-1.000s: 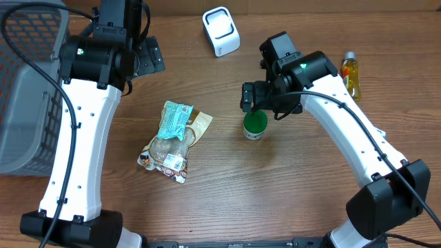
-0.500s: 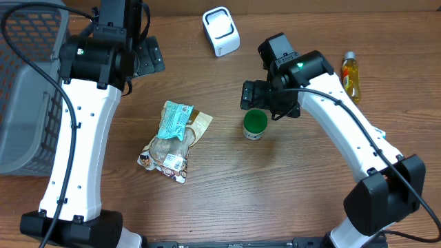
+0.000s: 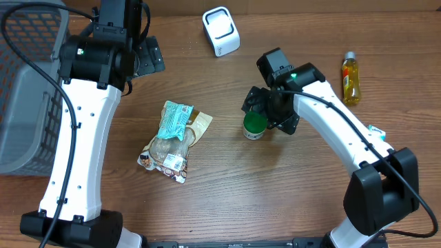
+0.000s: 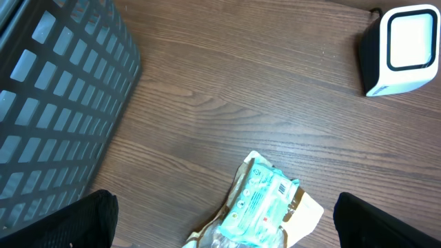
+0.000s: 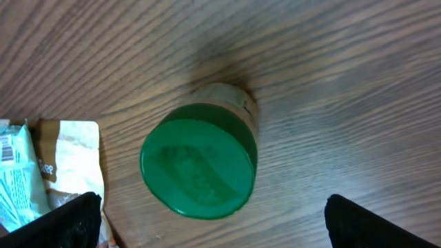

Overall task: Scan the item barcode
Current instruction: 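Lower the right gripper around the green-capped jar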

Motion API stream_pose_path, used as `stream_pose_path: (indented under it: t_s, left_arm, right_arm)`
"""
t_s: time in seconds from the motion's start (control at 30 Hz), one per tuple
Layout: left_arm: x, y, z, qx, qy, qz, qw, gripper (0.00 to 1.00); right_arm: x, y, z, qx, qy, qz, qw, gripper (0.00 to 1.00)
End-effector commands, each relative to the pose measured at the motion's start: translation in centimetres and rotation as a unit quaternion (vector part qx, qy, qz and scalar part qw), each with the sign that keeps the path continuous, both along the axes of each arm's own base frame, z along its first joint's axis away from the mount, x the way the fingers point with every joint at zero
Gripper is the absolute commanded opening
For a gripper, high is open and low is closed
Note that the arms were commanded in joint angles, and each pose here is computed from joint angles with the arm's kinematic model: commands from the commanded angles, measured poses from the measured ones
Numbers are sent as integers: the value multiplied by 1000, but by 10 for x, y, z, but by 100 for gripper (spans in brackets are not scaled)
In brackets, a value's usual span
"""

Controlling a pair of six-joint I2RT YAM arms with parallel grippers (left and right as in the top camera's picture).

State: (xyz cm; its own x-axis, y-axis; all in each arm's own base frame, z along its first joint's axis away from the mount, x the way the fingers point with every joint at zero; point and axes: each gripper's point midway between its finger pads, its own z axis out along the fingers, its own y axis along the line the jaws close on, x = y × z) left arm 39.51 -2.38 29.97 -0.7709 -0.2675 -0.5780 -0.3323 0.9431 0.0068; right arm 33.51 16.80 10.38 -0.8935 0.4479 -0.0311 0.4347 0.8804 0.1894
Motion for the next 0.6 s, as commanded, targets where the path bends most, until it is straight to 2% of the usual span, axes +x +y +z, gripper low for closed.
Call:
stream_pose_path:
  t_s: [0.0, 0.27, 0.47, 0.57]
  left_arm:
    - [-2, 2, 16, 6, -21, -3, 1000, 100]
    - [-2, 2, 16, 6, -21, -3, 1000, 100]
    - [-2, 2, 16, 6, -21, -3, 1000, 100]
    - [-2, 2, 16, 6, -21, -3, 1000, 100]
  right_arm:
    - [-4, 3, -11, 8, 13, -21, 1000, 100]
    - [-2, 13, -22, 15, 1, -32, 999, 100]
    - [-1, 17, -22, -1, -15, -22, 1000, 93]
    - [0, 15, -22, -12, -21, -22, 999, 93]
